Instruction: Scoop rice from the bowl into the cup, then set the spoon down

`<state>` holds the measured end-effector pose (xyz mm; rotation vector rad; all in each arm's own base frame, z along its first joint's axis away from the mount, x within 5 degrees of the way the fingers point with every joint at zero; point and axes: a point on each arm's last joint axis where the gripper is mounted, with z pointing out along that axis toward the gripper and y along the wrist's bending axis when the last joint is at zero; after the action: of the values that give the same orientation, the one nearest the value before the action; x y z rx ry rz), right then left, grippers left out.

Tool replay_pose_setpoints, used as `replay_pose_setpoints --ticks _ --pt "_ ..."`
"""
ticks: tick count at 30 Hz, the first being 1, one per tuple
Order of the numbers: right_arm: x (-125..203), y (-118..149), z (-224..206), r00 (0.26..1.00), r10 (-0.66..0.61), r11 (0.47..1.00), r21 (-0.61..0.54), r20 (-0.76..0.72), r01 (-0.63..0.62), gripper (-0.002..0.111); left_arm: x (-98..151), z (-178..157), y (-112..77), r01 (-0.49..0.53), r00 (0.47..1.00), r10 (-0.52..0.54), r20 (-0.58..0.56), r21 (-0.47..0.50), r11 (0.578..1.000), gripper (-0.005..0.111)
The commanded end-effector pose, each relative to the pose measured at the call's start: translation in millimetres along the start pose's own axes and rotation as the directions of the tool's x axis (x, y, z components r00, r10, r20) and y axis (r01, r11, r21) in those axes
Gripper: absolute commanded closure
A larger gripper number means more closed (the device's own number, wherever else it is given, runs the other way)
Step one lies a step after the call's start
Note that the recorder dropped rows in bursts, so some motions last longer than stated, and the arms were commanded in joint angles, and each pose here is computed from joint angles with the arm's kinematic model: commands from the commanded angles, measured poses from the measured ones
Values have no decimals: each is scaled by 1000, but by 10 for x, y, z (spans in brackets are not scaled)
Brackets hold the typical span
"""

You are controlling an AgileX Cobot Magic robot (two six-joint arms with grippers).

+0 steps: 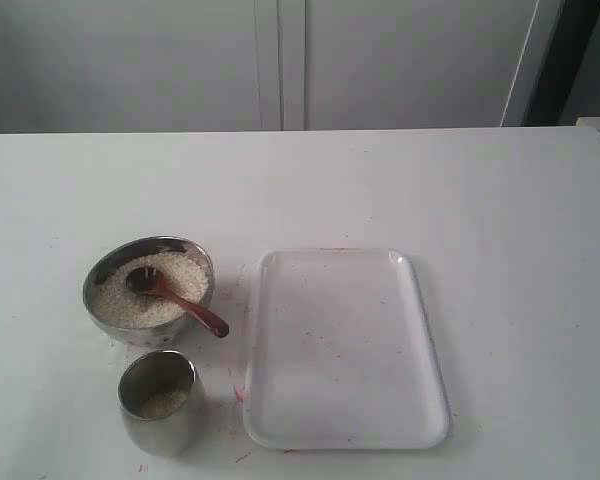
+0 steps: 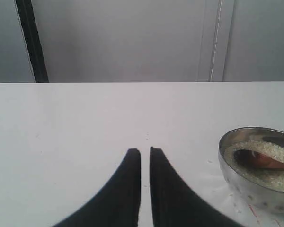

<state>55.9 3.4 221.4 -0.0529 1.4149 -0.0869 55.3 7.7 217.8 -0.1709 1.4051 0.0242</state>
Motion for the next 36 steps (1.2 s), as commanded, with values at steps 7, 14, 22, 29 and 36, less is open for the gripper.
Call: replay_pose_setpoints --ticks 7,14,22,29,36 --pt "-59 123 -16 962 269 954 -152 47 -259 108 -28 -2 -5 11 1000 -11 13 5 1000 92" --pt "-102 189 -32 948 312 928 -237 64 -289 108 -28 -2 -5 11 1000 -11 13 5 1000 92" --pt "-102 189 -32 870 492 846 -244 15 -474 108 -28 -2 -5 11 1000 -11 13 5 1000 92" --pt "-67 139 -19 828 561 814 -178 -7 -553 108 -28 -2 -5 11 1000 -11 13 5 1000 92" --pt "-287 172 -16 800 594 777 -201 -80 -597 108 -28 -2 -5 11 1000 -11 13 5 1000 92"
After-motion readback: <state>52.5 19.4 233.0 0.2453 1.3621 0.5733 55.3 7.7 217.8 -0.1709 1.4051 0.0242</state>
